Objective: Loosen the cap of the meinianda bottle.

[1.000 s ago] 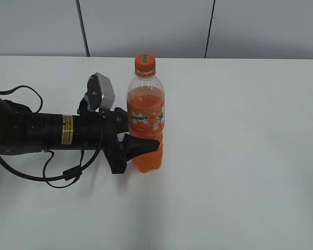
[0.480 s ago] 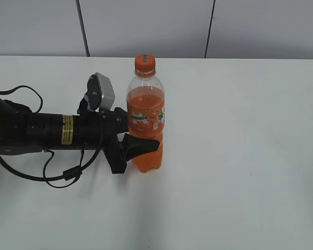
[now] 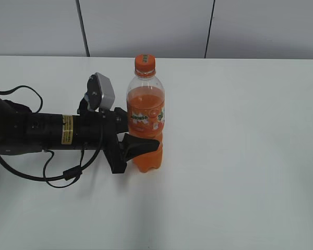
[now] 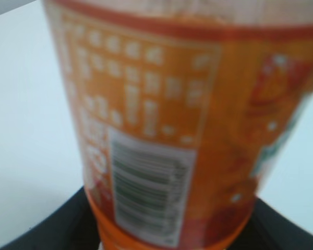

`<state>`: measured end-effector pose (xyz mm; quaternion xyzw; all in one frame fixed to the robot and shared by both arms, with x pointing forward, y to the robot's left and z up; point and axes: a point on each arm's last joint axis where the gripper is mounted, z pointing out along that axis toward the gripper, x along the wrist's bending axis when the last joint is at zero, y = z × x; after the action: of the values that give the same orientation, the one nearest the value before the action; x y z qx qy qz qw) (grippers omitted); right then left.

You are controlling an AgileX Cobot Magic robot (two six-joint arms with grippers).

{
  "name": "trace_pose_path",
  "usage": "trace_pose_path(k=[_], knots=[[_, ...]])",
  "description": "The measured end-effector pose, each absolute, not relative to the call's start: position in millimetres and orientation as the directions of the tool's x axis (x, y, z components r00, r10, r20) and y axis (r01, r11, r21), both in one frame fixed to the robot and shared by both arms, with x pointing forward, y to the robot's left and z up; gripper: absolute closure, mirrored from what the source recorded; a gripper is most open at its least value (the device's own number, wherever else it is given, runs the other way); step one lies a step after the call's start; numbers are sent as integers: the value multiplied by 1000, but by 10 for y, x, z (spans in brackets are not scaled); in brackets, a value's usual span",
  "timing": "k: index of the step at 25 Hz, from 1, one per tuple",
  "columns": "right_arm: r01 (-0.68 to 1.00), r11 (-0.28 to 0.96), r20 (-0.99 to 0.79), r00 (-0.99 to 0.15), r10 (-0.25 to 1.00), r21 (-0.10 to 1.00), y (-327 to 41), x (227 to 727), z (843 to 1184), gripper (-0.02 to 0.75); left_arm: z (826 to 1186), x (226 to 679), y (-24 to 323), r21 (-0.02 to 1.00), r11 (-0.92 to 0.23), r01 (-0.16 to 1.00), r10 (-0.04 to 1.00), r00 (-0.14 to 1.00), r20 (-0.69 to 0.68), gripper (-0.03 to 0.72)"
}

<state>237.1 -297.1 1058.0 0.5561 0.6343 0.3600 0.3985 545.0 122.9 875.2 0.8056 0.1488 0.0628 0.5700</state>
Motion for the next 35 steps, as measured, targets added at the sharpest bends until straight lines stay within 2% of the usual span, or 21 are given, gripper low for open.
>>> trace_pose_path(k=[6,10,16,22,30,35], knots=[[493,100,-77,-66,995,864,-2967,2545,11038,153,8751,5450,1229,937,-307,168,312,948,-68,294],[604,55,-26,-57,998,795,-2958,2749,11364,155,8751,5451,1230,937,-306,169,312,947,-68,294],[656,29,33,-83,996,754,-2910,3150,11768,223,8751,5451,1230,937,-306,169,312,947,-68,294],[705,19,104,-130,986,709,-2838,3640,11952,319,8751,5451,1230,937,-306,169,312,947,-68,294],[730,58,148,-215,965,681,-2759,4428,12174,331,8752,5451,1229,937,-305,169,313,947,-69,294],[737,83,169,-261,951,671,-2713,4803,12192,331,8753,5451,1229,938,-304,168,312,947,-69,294]])
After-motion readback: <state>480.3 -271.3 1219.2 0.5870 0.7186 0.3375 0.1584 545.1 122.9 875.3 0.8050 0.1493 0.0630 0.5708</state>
